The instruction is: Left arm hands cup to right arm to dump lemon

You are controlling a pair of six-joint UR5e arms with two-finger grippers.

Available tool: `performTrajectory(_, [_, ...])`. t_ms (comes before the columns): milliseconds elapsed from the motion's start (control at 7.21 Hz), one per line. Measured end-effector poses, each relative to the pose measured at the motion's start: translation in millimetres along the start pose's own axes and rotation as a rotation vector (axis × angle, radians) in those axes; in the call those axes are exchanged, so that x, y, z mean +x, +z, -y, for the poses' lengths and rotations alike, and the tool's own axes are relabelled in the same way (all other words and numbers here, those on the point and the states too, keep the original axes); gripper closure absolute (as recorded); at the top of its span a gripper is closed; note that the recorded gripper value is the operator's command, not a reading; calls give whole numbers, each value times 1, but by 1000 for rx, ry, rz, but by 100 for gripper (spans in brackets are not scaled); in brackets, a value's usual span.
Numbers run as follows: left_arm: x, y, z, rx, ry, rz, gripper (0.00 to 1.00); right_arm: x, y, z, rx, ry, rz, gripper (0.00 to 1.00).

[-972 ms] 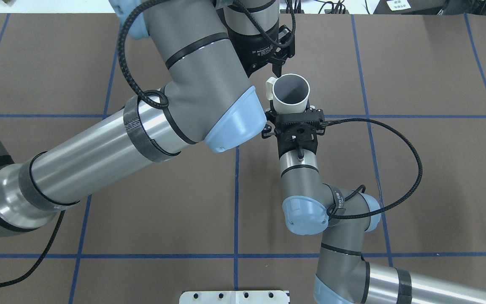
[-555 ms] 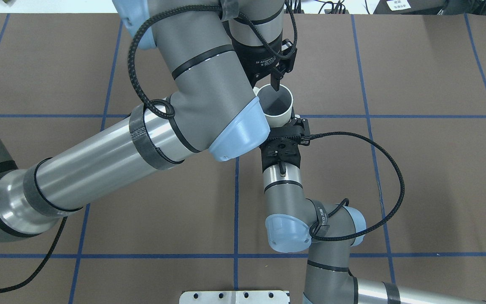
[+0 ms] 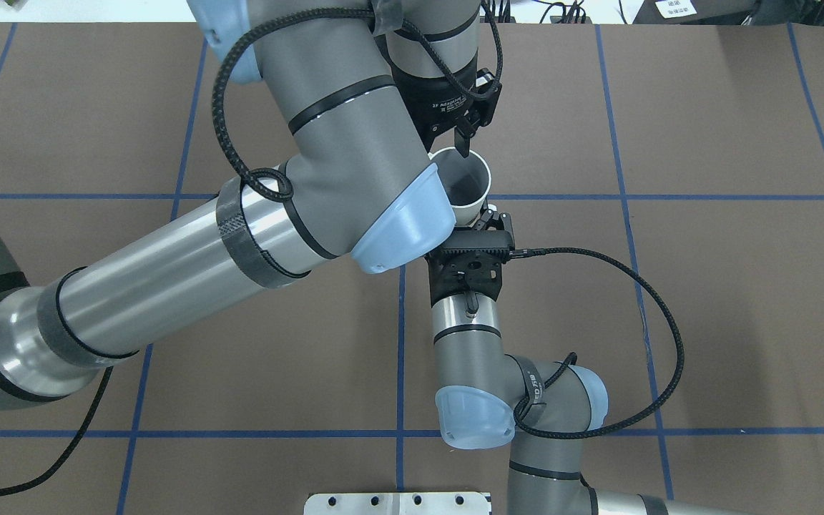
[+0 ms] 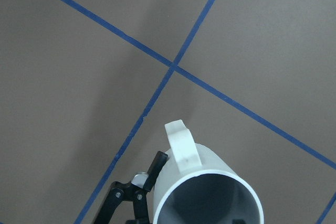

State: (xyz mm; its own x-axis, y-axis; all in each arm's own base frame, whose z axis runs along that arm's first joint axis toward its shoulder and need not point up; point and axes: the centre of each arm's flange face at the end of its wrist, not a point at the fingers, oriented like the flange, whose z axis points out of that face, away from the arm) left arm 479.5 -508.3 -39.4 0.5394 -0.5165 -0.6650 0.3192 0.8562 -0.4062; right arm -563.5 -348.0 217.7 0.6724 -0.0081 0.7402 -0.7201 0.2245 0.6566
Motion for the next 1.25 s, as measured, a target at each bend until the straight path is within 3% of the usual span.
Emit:
performTrajectory(1110, [-23, 14, -8, -6, -1, 32, 43, -8, -1, 2, 11, -12, -5, 78])
performTrajectory(1249, [-23, 18, -13, -11, 5, 36, 50, -8, -1, 2, 11, -14, -5, 78])
